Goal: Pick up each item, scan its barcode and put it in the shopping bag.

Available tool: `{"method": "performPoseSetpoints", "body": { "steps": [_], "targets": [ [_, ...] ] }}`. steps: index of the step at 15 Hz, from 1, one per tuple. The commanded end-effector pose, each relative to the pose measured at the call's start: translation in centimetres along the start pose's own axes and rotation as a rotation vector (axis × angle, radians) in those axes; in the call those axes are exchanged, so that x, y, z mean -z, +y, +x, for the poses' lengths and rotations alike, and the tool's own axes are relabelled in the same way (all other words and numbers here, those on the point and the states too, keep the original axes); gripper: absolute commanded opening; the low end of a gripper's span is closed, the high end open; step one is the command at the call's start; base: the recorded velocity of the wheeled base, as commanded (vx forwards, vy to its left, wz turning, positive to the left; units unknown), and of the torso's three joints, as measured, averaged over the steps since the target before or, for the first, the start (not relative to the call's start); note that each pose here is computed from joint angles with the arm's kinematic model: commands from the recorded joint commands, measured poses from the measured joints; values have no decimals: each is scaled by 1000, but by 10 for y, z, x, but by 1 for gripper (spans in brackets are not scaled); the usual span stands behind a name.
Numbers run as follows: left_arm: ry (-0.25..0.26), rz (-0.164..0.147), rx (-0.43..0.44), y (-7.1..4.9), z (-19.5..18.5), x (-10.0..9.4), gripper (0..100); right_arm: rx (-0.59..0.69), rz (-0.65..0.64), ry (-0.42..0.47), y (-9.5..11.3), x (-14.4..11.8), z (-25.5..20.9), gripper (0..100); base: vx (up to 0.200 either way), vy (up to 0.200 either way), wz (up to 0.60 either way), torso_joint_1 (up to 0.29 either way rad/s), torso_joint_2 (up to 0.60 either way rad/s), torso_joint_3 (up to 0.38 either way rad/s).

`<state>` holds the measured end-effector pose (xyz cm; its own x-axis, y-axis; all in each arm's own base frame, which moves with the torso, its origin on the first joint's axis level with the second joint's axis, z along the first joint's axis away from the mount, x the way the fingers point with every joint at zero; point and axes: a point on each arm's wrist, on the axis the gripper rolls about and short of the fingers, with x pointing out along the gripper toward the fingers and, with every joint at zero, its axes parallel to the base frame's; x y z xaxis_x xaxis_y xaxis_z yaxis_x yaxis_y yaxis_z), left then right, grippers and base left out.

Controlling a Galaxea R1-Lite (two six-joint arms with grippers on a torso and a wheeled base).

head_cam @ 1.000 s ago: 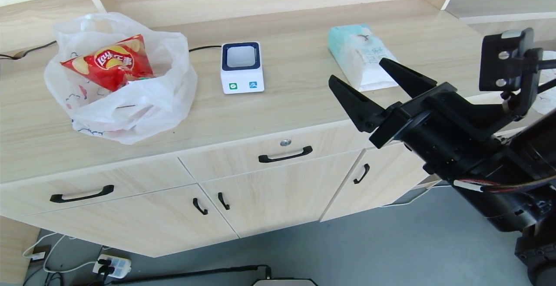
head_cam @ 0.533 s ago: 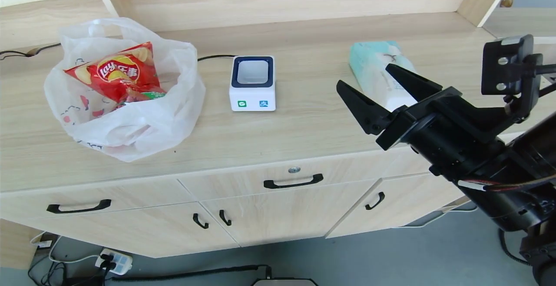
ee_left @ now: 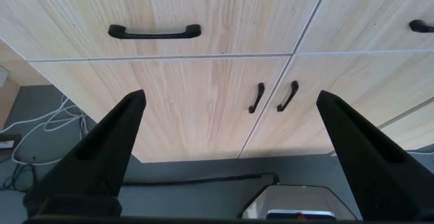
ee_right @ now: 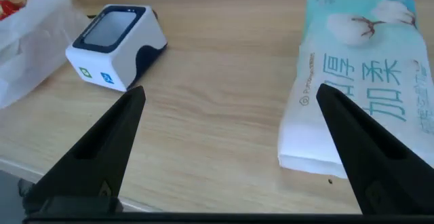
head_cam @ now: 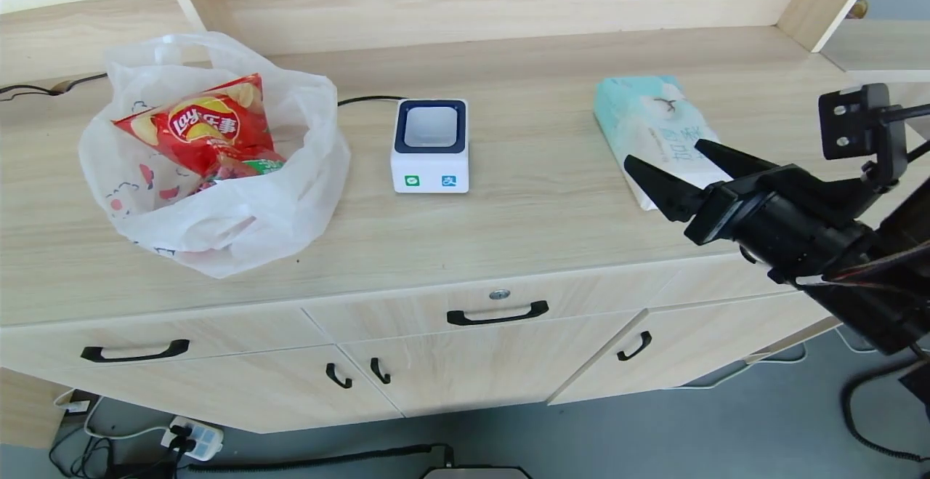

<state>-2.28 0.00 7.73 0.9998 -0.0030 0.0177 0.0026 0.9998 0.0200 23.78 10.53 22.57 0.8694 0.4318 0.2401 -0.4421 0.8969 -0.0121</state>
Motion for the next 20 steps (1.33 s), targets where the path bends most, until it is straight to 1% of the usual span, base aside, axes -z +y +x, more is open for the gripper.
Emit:
{"method": "performPoseSetpoints", "body": {
  "steps": [1,3,4,6,7,8,9,10,11,12,13,15,17,20],
  "targets": [
    [1,0,0,0,0,0,100,56,-10,18,-19,-28,-3,100,0,0,0,0,0,0],
    [1,0,0,0,0,0,100,75,-8,118,-26,-52,6,100,0,0,0,0,0,0],
    [1,0,0,0,0,0,100,76,-10,127,-30,-59,16,100,0,0,0,0,0,0],
    [-4,0,0,0,0,0,100,65,-39,100,-43,-66,44,100,0,0,0,0,0,0],
    [-2,0,0,0,0,0,100,52,-47,106,-46,-70,56,100,0,0,0,0,0,0],
    [-2,0,2,0,0,0,100,51,-38,160,-47,-71,61,100,0,0,0,0,0,0],
    [-2,0,0,0,0,0,100,57,-27,235,-49,-71,61,100,0,0,0,0,0,0],
    [-2,0,0,0,0,0,100,63,-22,269,-51,-73,61,100,0,0,0,0,0,0],
    [-2,0,0,0,0,0,100,65,-15,344,-53,-72,64,100,0,0,0,0,0,0],
    [-2,0,0,0,0,0,100,79,-23,376,-60,-71,67,100,0,0,0,0,0,0],
    [-2,0,0,0,0,0,100,60,-33,401,-63,-68,72,100,0,0,0,0,0,0],
    [-4,0,0,0,0,-1,100,60,-47,424,-69,-65,79,100,0,0,0,0,0,0],
    [-4,0,0,0,0,-1,100,88,-85,453,-84,-56,81,100,0,0,0,0,0,0],
    [-4,0,0,0,0,-1,100,106,-98,457,-93,-55,79,100,0,0,0,0,0,0]
  ]
}}
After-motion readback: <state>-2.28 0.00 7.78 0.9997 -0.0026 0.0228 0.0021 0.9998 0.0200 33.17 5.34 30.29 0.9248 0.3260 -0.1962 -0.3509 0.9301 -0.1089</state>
